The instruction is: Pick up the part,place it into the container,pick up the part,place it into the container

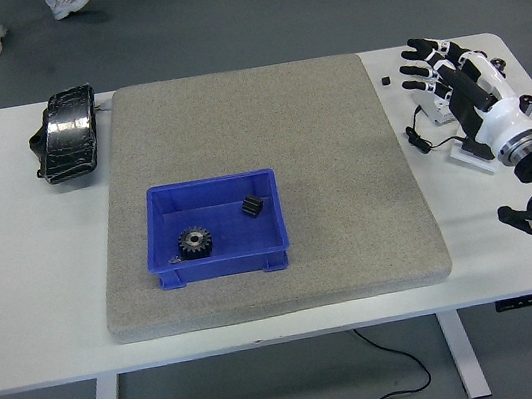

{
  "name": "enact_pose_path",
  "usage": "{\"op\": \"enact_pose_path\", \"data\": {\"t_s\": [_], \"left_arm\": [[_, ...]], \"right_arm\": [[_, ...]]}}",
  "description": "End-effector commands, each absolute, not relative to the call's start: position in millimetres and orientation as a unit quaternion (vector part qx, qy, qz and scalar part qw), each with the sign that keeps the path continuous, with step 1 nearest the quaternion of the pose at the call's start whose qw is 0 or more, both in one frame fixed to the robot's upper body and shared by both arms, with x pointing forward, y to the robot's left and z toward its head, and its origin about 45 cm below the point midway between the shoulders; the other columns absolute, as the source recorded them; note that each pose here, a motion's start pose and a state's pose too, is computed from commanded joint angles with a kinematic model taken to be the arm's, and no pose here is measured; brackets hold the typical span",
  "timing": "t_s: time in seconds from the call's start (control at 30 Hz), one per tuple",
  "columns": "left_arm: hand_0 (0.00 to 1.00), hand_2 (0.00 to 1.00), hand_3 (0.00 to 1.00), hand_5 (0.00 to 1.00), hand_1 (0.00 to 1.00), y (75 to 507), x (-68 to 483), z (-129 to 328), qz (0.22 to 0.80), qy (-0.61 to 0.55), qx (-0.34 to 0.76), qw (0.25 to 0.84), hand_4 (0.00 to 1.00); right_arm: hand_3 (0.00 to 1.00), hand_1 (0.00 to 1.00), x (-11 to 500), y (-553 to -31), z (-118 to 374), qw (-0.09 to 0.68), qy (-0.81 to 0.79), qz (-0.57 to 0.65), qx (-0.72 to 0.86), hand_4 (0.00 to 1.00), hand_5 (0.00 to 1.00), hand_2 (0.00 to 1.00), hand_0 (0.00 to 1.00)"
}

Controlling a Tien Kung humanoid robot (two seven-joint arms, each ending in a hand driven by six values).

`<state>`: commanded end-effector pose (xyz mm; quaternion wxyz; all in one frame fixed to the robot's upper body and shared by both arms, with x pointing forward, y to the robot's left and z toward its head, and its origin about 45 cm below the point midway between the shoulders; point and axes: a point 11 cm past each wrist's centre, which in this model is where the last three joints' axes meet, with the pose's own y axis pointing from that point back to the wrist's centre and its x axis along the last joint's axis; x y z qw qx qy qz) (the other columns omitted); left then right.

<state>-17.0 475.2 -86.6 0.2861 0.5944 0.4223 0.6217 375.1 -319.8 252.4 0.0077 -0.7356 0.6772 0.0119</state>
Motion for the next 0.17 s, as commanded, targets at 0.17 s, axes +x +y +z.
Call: {"op": "enact_pose_path", "data": {"t_s": [0.17], "left_arm": [[0.680,0.625,0.575,0.473,0.671,476.3,-15.2,-86.2,0.623,0.420,0.593,0.289,0.575]], "right_arm": [[0.691,0.700,373.9,-321.1,256.0,0.003,0.680,-0.001,-0.733,0.822,0.505,0.723,0.666]]}}
